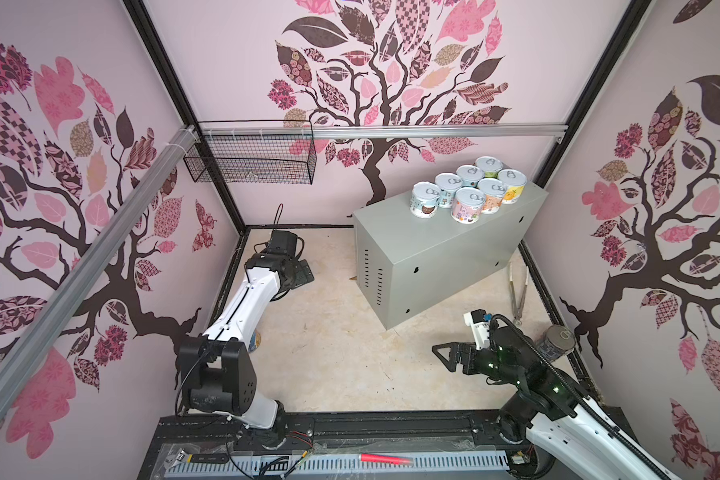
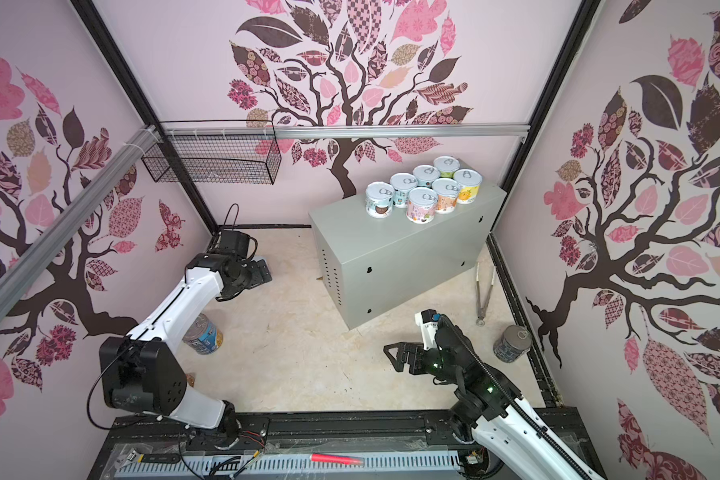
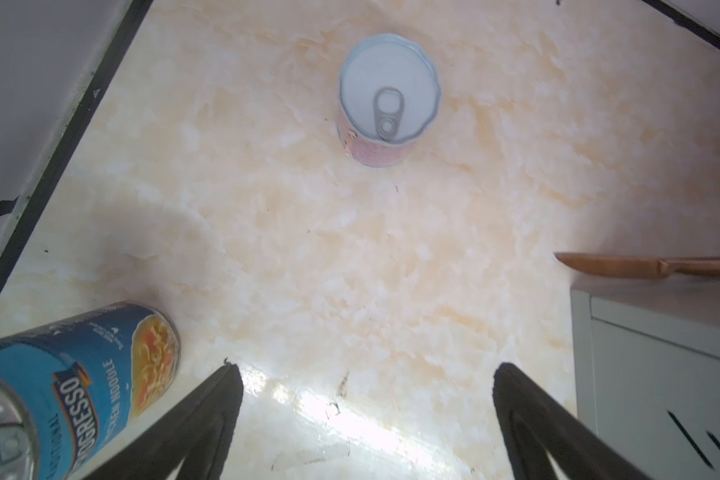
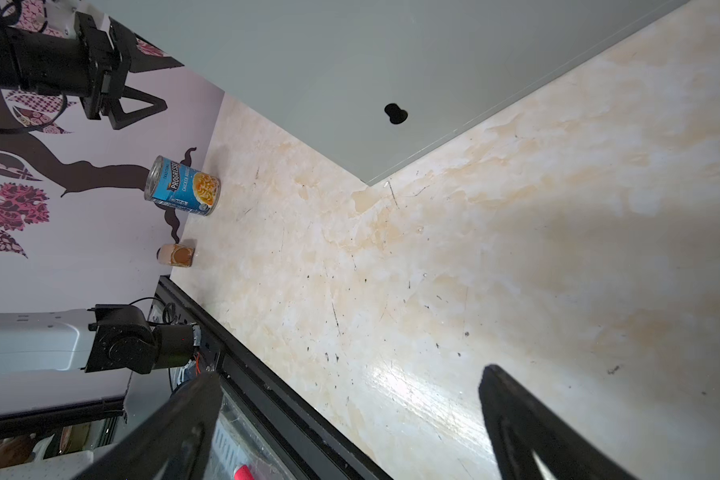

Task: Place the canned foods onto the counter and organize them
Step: 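Move the left gripper over the pink-label can while the right draws back, then descend the left gripper onto the pink-label can and close on it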

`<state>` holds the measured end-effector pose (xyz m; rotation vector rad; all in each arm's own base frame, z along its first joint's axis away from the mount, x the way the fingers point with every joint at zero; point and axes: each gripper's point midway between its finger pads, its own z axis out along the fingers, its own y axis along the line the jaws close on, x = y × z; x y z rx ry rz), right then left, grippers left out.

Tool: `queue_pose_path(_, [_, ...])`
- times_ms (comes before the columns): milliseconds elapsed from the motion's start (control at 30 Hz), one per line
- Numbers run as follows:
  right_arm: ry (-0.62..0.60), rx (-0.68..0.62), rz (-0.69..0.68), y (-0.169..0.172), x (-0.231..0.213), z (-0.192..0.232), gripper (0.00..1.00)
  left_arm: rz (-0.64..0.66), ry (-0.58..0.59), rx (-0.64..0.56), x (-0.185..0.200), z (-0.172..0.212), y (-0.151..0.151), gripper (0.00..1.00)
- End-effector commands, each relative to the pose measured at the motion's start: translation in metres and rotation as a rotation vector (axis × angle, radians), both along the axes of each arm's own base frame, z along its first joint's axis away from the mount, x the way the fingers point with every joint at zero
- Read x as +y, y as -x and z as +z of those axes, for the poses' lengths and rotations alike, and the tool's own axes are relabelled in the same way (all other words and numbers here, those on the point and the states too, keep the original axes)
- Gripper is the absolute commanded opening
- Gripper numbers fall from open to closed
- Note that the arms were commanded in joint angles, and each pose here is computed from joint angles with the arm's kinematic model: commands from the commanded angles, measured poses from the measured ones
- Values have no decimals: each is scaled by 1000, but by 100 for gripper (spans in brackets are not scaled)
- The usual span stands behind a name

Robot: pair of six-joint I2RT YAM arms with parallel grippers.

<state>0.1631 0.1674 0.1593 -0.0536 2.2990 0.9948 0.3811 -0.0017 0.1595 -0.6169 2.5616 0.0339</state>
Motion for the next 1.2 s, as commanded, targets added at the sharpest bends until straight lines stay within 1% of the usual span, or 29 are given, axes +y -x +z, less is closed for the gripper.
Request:
queue_pose_path(0, [-29, -45, -29, -9, 2, 14, 100, 1, 8, -79, 12, 11, -34, 98])
queue_pose_path(167, [-49, -71, -52, -21, 6, 25, 100, -28, -48, -59, 23, -2, -70, 98])
queue_pose_path(267, [-43, -88, -68, -29, 8, 28, 100, -21, -28, -41, 28, -15, -88, 98])
queue_pose_path(367, [-33, -101, -81, -39, 11, 29, 100, -15, -11, -51, 32, -26, -103, 98])
queue_pose_path(567, [-7, -85, -84, -52, 19, 24, 100, -7, 13, -60, 45, -48, -130, 98])
queue_pose_path(700, [4, -81, -79, -59, 24, 22, 100, -7, 18, -51, 47, -61, -142, 98])
queue_pose_path(833, [35, -76, -66, -63, 27, 17, 100, -16, 45, -70, 43, -67, -151, 98])
queue_pose_path(1000, [53, -69, -52, -63, 28, 12, 100, -9, 76, -101, 39, -63, -156, 98])
queue_pose_path(1067, [52, -68, -49, -63, 29, 11, 100, -5, 79, -118, 39, -56, -155, 98])
queue_pose_path(1167, [56, -68, -36, -62, 30, 10, 100, -33, 90, -148, 34, -47, -159, 98])
